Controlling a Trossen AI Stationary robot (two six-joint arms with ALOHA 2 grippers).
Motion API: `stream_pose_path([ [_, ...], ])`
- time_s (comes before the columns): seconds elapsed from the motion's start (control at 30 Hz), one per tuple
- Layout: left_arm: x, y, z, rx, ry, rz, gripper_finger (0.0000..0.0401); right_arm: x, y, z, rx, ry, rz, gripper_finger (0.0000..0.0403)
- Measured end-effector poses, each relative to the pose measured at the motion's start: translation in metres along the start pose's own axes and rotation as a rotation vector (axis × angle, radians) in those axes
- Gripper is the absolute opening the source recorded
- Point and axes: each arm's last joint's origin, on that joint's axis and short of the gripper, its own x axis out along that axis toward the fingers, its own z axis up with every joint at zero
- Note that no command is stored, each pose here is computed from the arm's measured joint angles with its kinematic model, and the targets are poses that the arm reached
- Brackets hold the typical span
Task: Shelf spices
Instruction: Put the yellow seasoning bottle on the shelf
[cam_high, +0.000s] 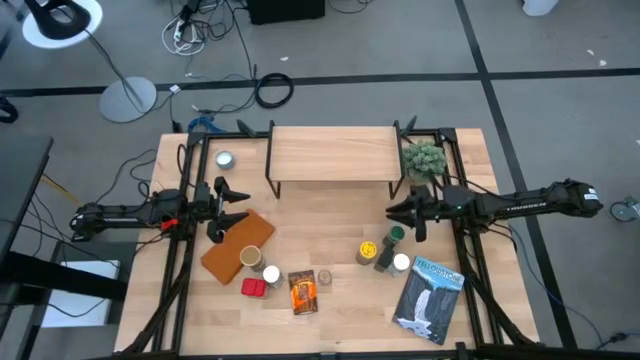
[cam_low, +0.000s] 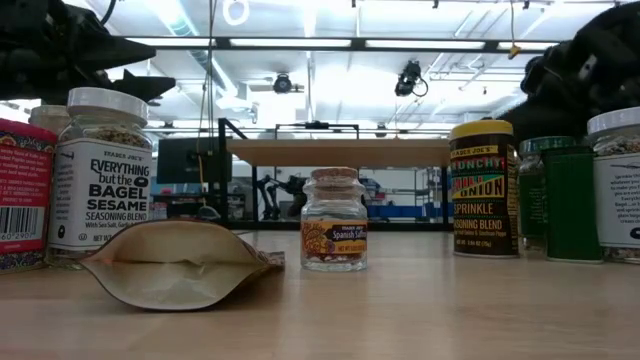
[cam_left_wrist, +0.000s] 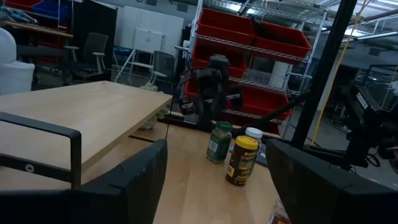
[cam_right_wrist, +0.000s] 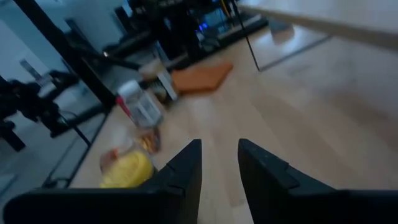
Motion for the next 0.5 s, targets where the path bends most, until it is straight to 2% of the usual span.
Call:
stream_pose_path([
  [0.2,0.0,0.0,0.0,0.0,0.0,0.0,0.0278,-0.001,0.005,0.011,-0.01,-0.118,0.055,0.0105],
  [0.33,0.0,0.0,0.0,0.0,0.0,0.0,0.0278,-0.001,0.012,0.024,-0.083,-0.161,0.068,0.01],
  [0.5,0.0,0.0,0.0,0.0,0.0,0.0,0.0278,0.001,0.028,0.056,-0.184,-0.055,-0.054,0.0076],
])
